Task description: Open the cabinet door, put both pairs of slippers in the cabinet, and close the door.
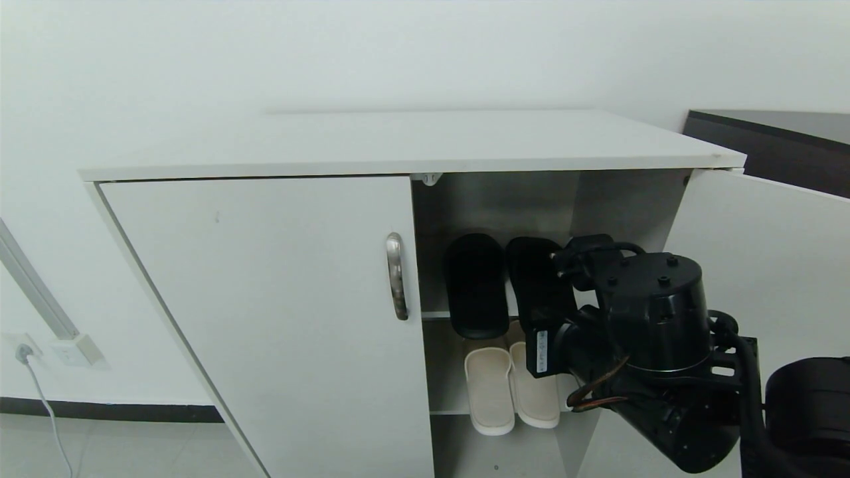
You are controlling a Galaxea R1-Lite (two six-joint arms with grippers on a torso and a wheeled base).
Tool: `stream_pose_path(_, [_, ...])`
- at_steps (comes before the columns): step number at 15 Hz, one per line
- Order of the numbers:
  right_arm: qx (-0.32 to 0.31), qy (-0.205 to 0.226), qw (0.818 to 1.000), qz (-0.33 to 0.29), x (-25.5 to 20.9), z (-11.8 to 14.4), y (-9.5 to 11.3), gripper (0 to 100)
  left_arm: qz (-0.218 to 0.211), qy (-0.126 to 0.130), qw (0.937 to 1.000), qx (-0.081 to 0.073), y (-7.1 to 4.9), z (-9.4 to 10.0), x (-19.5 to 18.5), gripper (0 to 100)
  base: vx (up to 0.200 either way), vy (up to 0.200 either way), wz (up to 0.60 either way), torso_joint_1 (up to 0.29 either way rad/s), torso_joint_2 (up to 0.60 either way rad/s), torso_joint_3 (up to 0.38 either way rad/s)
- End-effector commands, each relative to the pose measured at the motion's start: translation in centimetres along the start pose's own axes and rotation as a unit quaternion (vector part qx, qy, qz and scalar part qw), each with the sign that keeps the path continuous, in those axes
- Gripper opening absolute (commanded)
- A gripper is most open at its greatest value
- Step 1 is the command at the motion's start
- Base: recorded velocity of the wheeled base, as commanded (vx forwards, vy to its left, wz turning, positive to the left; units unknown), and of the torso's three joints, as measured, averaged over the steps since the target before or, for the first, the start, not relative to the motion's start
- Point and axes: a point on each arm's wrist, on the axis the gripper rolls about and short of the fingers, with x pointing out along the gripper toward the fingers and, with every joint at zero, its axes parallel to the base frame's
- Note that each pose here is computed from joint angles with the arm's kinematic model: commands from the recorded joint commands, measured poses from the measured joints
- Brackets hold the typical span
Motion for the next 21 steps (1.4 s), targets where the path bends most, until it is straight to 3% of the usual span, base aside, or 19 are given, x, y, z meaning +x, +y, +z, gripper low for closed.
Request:
stream_pose_path(1, [-0.004,0.005,1.000,-0.002,0.1,-0.3,0.0,0,0.000,0.000,1.0000,-0.001,0.0,0.0,0.0,0,0.000,0.000,0.00,0.000,0.00,0.000])
stream_pose_path(4, [-0.005,0.006,1.000,-0.001,0.2,-0.4,0.1,0,0.000,0.000,1.0000,0.000,0.0,0.0,0.0,0,0.000,0.000,0.00,0.000,0.00,0.000])
stream_pose_path(21, [-0.012,0.015,1.000,-0.004,0.5,-1.6,0.1,0,-0.001,0.000,1.0000,0.000,0.0,0.0,0.0,0,-0.200,0.000,0.00,0.004,0.00,0.001])
